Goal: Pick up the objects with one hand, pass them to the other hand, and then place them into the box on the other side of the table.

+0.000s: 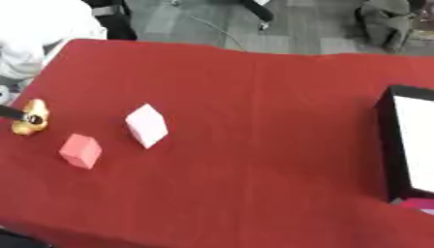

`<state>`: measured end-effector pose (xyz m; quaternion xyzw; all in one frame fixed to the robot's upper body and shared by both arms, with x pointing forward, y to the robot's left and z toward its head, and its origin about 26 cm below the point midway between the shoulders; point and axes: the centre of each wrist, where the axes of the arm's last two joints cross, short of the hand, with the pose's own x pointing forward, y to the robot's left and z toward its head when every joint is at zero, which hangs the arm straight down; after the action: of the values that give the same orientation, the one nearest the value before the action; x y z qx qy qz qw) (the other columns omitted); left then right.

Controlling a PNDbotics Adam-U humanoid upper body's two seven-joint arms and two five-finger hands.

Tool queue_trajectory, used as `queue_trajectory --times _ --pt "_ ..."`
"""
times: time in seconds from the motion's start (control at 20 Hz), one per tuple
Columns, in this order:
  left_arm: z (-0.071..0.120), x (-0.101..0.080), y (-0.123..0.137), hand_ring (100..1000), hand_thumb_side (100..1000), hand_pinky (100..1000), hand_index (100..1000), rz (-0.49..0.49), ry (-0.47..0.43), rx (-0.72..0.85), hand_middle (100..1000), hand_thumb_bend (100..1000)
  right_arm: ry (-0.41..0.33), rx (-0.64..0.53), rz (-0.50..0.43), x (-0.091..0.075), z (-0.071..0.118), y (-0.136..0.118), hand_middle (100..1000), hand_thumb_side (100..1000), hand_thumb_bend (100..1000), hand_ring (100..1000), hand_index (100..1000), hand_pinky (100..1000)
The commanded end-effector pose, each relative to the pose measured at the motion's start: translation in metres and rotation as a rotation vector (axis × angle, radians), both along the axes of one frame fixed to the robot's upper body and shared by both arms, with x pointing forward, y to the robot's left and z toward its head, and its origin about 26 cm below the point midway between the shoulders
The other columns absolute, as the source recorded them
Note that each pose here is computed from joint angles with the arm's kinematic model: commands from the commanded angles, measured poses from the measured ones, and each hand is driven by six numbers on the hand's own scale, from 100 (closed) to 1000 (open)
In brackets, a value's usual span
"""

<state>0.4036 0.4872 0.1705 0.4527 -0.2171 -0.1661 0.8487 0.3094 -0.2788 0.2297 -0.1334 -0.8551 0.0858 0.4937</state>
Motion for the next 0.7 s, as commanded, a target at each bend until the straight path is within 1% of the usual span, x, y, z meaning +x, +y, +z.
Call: queue_trajectory --times 0.05,0.15,0.25,0.3,0.35,0.4,0.5,0.55,0.7 --pt "0.008 0.002 0.003 908 325 946 927 0.08 0.036 -0.013 840 564 -0.027 -0.016 -0.002 -0.002 0.008 -0.001 1000 555 100 1000 1000 1000" --pt "0.005 0.004 0.0 897 310 933 918 0.09 0.029 0.016 829 436 -0.025 -0.016 0.001 -0.002 0.008 -0.001 1000 555 100 1000 1000 1000" --pt "0.005 0.007 -0.004 883 296 921 904 0.097 0.008 0.04 814 346 -0.023 -0.017 0.004 -0.002 0.008 0.0 1000 555 100 1000 1000 1000" --pt "0.004 0.008 -0.005 874 290 914 879 0.097 -0.005 0.048 804 266 -0.022 -0.017 0.004 -0.002 0.008 0.0 1000 555 100 1000 1000 1000" --pt "0.004 0.009 -0.007 863 285 907 862 0.097 -0.02 0.056 793 217 -0.021 -0.017 0.005 -0.002 0.008 0.0 1000 555 100 1000 1000 1000" --pt "0.004 0.01 -0.009 848 284 898 848 0.096 -0.034 0.063 780 187 -0.021 -0.017 0.006 -0.002 0.007 0.0 1000 554 100 1000 1000 1000" --pt "0.003 0.012 -0.013 810 280 870 795 0.08 -0.067 0.07 743 100 -0.02 -0.017 0.007 -0.002 0.007 0.0 1000 555 100 1000 1000 1000" --pt "0.001 0.013 -0.014 782 283 844 746 0.071 -0.081 0.076 709 100 -0.02 -0.017 0.007 -0.002 0.007 0.0 1000 554 100 1000 1000 1000" --pt "-0.003 0.014 -0.016 694 290 779 657 0.071 -0.102 0.095 607 100 -0.021 -0.015 0.008 -0.002 0.007 0.0 1000 554 100 1000 1000 1000"
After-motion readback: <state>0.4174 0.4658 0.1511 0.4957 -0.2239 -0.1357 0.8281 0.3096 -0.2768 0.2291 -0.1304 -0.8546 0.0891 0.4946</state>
